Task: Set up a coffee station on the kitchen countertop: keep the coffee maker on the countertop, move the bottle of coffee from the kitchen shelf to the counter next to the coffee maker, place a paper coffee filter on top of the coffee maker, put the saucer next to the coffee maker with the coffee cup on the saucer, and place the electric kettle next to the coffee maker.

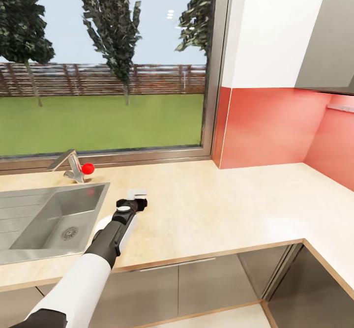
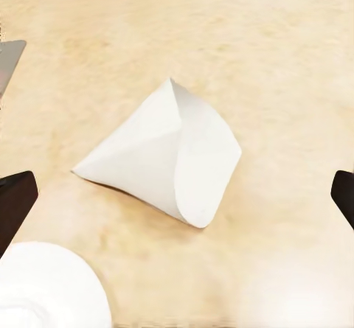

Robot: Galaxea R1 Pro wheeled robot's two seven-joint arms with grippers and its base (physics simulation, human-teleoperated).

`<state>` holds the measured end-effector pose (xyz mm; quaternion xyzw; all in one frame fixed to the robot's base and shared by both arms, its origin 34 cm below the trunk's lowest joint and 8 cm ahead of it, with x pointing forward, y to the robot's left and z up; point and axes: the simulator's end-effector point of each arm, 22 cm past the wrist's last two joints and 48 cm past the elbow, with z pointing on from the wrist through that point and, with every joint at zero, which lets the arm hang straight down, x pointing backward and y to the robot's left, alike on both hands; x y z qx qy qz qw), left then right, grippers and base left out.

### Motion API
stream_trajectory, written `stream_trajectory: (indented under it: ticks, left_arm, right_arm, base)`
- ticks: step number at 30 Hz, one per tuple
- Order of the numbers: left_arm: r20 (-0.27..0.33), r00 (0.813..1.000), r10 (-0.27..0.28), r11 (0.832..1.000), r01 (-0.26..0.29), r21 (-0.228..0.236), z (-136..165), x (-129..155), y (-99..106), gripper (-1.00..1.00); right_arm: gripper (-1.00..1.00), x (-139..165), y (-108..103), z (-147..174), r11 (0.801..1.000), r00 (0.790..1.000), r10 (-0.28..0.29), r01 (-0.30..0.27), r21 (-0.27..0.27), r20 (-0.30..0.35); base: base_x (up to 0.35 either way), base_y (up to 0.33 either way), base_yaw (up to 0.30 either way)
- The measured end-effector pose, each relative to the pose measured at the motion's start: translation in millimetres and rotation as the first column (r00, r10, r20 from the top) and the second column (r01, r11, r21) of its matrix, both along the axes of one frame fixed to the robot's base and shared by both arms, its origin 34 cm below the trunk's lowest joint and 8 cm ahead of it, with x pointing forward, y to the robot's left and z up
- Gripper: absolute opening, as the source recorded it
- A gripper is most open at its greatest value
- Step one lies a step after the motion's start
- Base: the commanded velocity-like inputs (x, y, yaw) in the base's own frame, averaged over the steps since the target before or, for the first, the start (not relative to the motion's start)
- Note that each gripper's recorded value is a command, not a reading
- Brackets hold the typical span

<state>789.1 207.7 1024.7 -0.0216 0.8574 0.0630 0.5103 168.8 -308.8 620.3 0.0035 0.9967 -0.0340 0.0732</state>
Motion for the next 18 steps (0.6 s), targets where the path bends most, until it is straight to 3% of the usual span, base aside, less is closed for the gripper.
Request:
stream_trajectory:
  ticks: [9,18]
  left_arm:
    - [-0.011,1.000,0.015,1.000,-0.015,0.016,-7,-4,15,1.00]
    - [-0.013,1.000,0.017,1.000,-0.017,0.018,-9,-4,17,1.00]
  right_arm:
    - [1.00,1,0,0,1.000,1.000,0.000,0.000,0.000,0.003]
    - [1.00,0,0,0,1.000,1.000,0.000,0.000,0.000,0.002]
  base:
    - [0.157,0.000,0.000]
    - [0.057,0.000,0.000]
